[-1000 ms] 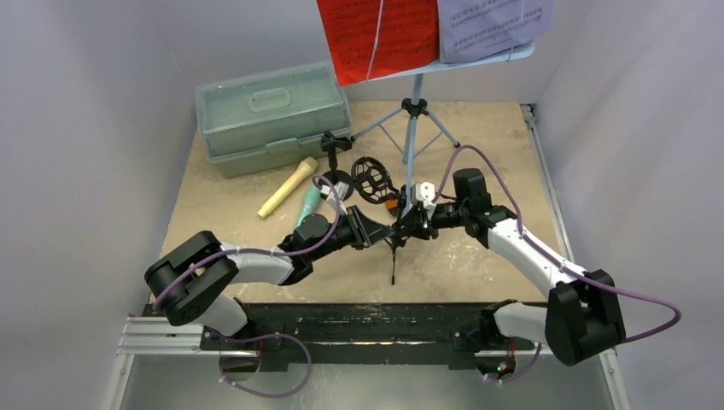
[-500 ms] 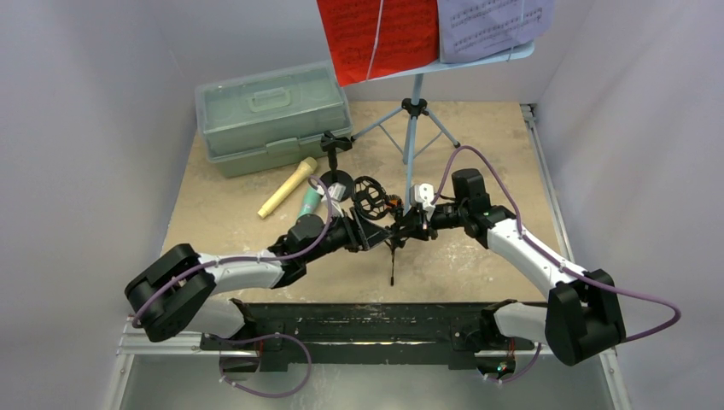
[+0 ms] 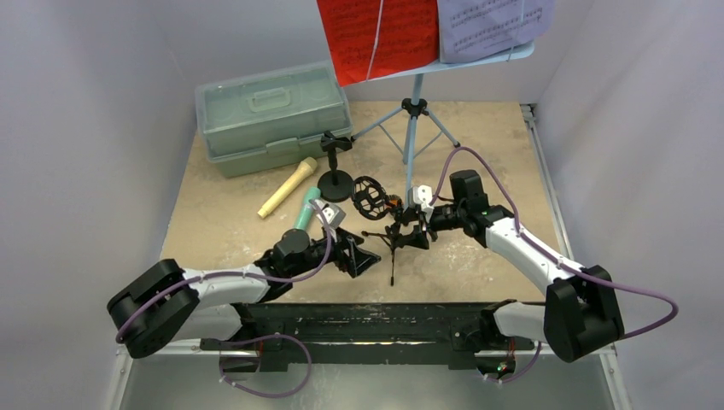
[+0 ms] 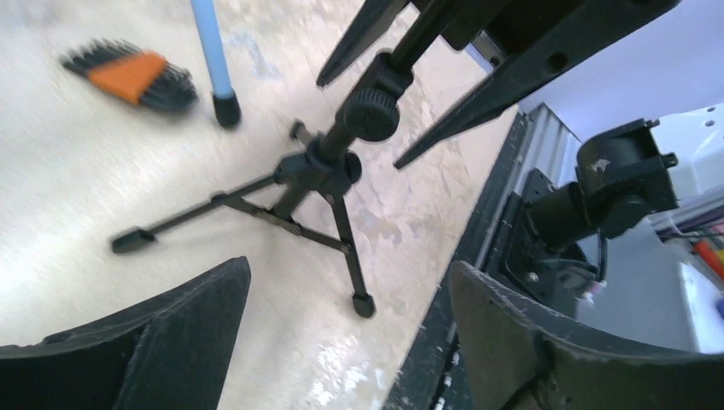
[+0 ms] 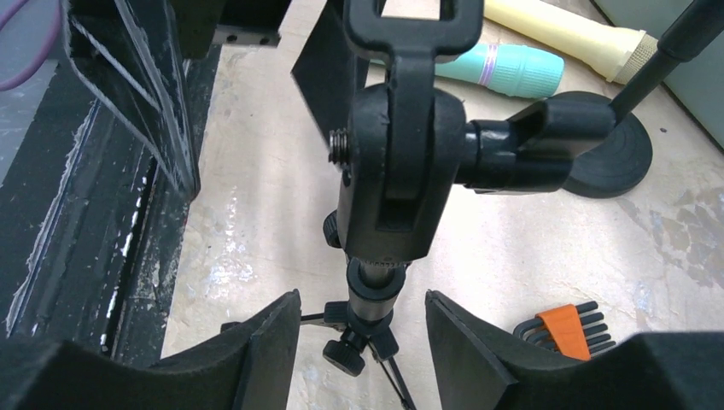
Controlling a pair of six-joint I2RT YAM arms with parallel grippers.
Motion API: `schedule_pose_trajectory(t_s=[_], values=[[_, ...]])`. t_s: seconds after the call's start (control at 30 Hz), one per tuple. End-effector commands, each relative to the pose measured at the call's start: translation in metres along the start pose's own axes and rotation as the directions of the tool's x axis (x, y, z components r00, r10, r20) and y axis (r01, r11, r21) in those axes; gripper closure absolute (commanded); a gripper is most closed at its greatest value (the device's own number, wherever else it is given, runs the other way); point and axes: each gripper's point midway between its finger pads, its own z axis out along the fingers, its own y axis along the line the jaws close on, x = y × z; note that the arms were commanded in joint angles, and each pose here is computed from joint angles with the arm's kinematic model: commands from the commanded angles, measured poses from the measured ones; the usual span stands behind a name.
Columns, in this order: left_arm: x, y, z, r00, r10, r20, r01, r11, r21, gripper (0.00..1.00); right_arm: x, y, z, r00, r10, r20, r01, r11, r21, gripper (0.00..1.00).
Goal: Pack up the instrument practice props
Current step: Unscrew the knob on the microphone stand.
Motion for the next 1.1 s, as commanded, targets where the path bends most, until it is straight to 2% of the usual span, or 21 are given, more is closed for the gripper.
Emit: schedule_pose_trajectory(t_s=[0.0, 0.1, 0.2, 0.3, 0.43, 0.7, 0.9, 1.07], values=[[-0.052, -0.001, -0.009, 0.932, 0.302, 0.202, -0.299, 0.953, -0.044, 0.08, -0.012, 0.002, 0.001, 0.999, -0.037, 0.03, 0.038, 0.999, -0.028, 0.39], [-0.067, -0.007, -0.01, 0.868, 0.419, 0.266, -0.422, 0.905, -0.05, 0.02, -0.013, 0.003, 0.001, 0.999, -0.031, 0.038, 0.033, 0.999, -0.039, 0.38], [-0.07, -0.012, -0.003, 0.789, 0.54, 0.295, -0.556, 0.831, -0.033, 0.02, -0.014, 0.005, 0.003, 0.999, -0.015, 0.049, 0.017, 0.998, -0.054, 0.38], [-0.074, -0.014, 0.006, 0.745, 0.581, 0.328, -0.607, 0.794, -0.03, 0.03, -0.013, 0.006, 0.004, 0.999, -0.004, 0.052, 0.007, 0.998, -0.061, 0.39], [-0.076, -0.014, 0.024, 0.741, 0.582, 0.335, -0.615, 0.789, -0.01, 0.09, -0.013, 0.006, 0.004, 0.999, 0.001, 0.054, 0.003, 0.998, -0.063, 0.41], [-0.082, -0.02, 0.03, 0.745, 0.542, 0.39, -0.591, 0.806, 0.009, 0.2, -0.011, 0.005, 0.005, 0.999, 0.013, 0.051, -0.01, 0.998, -0.064, 0.46], [-0.08, -0.024, 0.038, 0.762, 0.502, 0.408, -0.567, 0.822, 0.047, 0.36, -0.01, 0.005, 0.006, 0.999, 0.02, 0.051, -0.017, 0.998, -0.061, 0.52], [-0.073, -0.026, 0.043, 0.781, 0.476, 0.404, -0.55, 0.831, 0.086, 0.43, -0.01, 0.004, 0.006, 0.999, 0.022, 0.05, -0.019, 0.998, -0.059, 0.58]])
